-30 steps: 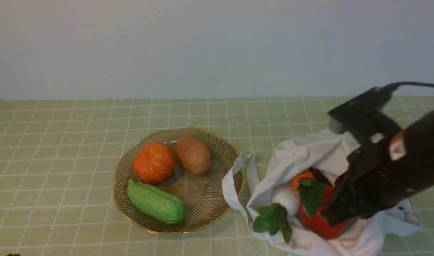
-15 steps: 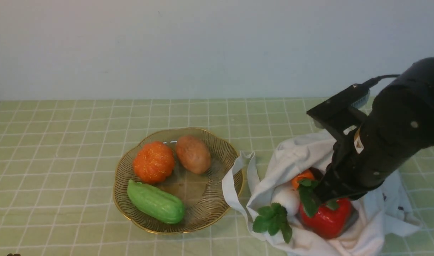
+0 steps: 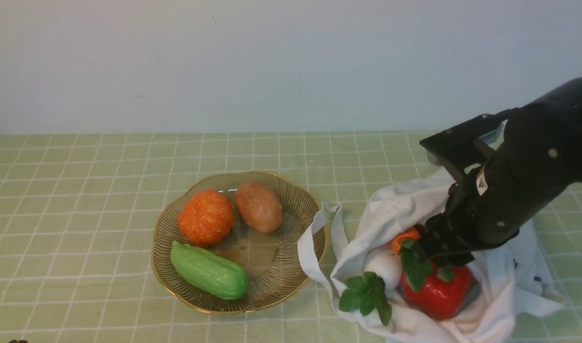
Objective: Take vegetables from bag on green coffee tablecloth place on plate.
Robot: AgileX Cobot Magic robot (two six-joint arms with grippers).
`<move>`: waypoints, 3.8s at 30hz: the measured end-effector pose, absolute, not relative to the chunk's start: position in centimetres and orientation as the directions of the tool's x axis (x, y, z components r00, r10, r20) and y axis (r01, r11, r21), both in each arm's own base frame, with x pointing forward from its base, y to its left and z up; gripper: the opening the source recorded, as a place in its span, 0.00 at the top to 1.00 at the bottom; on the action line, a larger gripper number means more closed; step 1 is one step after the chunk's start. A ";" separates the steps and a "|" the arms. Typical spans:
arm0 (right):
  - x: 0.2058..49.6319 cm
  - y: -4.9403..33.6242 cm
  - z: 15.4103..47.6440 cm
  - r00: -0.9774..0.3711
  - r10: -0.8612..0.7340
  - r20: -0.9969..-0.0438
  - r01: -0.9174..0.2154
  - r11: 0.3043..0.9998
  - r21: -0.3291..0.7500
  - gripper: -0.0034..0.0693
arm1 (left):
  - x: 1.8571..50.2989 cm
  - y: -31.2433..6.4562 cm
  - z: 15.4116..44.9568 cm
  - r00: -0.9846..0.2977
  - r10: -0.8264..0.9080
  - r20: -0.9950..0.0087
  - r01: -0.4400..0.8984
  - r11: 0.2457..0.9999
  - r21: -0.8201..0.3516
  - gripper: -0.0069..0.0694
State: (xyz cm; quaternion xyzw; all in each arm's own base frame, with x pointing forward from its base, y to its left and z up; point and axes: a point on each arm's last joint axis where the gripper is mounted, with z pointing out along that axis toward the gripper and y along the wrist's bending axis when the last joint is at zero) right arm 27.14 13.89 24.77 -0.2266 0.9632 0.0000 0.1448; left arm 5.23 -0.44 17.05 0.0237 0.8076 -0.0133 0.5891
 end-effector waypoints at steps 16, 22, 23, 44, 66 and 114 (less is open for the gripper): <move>27.7 14.2 22.3 -0.874 -0.453 -0.175 -0.447 0.892 -0.070 0.75 | 5.2 -0.4 17.0 -0.305 0.023 -0.952 0.054 0.999 0.006 0.92; 27.2 14.2 23.3 -0.863 -0.468 -0.192 -0.467 0.883 -0.052 0.92 | 5.2 -0.4 17.0 -0.305 0.023 -0.952 0.054 0.999 0.006 0.92; 27.1 14.1 23.5 -0.862 -0.468 -0.196 -0.468 0.882 -0.052 0.92 | 5.2 -0.4 17.0 -0.305 0.023 -0.952 0.054 0.999 0.006 0.92; 23.1 15.3 37.0 -0.725 -0.394 -0.565 -0.592 0.776 0.218 0.93 | 5.2 -0.4 17.0 -0.305 0.023 -0.952 0.054 0.999 0.006 0.92; 35.6 28.6 23.2 -0.802 -0.494 -0.336 -0.585 0.764 0.273 0.55 | 5.2 -0.4 17.0 -0.305 0.023 -0.952 0.054 0.999 0.006 0.92; -0.4 0.5 33.9 -0.058 0.406 -0.912 -0.663 0.667 0.339 0.97 | 5.2 -0.5 17.1 -0.303 0.021 -0.953 0.054 0.999 0.004 0.92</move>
